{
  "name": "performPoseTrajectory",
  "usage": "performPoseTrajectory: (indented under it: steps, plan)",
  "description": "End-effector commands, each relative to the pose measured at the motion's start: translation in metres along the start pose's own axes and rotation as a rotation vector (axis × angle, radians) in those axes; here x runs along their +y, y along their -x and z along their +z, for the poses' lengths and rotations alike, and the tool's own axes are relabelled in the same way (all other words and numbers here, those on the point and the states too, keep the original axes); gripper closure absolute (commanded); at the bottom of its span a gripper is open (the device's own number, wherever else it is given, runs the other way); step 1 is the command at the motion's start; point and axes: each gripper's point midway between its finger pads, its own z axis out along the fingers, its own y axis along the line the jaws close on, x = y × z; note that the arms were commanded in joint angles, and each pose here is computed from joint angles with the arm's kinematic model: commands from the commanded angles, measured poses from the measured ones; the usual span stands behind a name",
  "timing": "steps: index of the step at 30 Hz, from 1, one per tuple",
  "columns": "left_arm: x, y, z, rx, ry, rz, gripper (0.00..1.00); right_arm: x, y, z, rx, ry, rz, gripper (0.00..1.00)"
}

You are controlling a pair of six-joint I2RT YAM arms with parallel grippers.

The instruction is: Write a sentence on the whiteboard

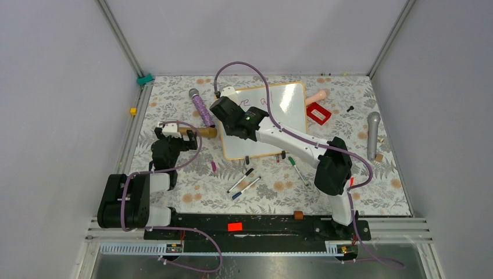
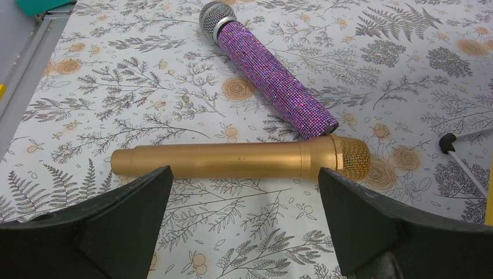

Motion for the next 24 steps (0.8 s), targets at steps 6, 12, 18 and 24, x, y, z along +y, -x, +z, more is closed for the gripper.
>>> performPoseTrajectory:
  steps: [6, 12, 18, 24]
  plan:
    - [-0.003, 0.02, 0.002, -0.073, -0.021, 0.027, 0.01, -0.003, 0.003, -0.006, 0.006, 0.007, 0.021, 1.0]
    - [-0.003, 0.021, 0.002, -0.074, -0.022, 0.027, 0.01, -0.007, 0.001, -0.007, 0.007, -0.007, 0.024, 1.0]
    - [-0.003, 0.021, 0.003, -0.074, -0.022, 0.027, 0.01, -0.01, 0.001, -0.008, 0.004, -0.022, 0.028, 1.0]
    - [-0.004, 0.021, 0.002, -0.074, -0.022, 0.027, 0.01, -0.012, 0.0, -0.008, 0.004, -0.033, 0.03, 1.0]
